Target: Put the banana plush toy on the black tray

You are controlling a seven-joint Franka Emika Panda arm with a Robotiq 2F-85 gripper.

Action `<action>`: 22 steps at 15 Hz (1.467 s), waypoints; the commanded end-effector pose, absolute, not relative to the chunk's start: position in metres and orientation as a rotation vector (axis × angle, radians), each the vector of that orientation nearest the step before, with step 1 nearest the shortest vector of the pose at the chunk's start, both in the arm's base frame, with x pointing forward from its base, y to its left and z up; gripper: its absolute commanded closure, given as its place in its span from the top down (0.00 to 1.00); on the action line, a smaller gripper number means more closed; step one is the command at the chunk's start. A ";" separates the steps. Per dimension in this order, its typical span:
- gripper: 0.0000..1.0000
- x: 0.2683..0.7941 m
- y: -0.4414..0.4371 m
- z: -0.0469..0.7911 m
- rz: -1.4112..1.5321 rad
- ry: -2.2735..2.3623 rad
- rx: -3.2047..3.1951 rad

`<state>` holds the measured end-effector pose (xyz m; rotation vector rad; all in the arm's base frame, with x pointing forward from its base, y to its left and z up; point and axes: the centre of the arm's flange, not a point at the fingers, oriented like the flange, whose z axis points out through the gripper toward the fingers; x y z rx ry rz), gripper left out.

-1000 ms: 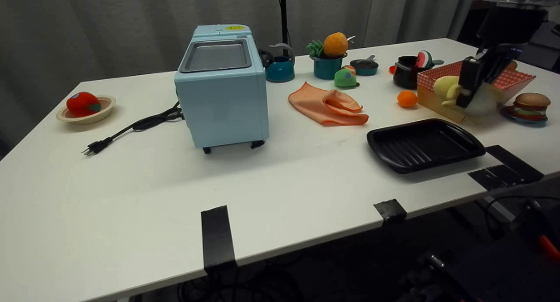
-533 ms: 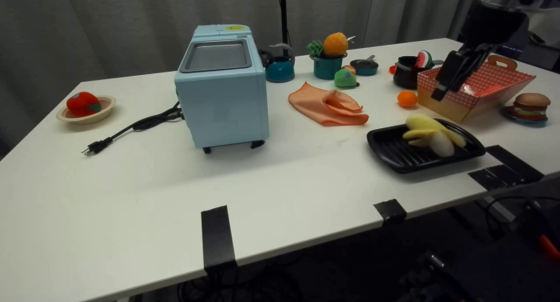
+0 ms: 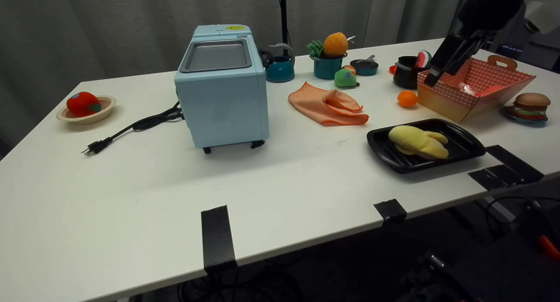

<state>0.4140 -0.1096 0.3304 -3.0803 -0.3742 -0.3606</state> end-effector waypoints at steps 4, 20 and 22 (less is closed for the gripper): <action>1.00 0.414 -0.120 0.367 -0.475 -0.365 -3.043; 1.00 0.419 -0.120 0.363 -0.473 -0.342 -3.070; 1.00 0.419 -0.120 0.363 -0.473 -0.342 -3.070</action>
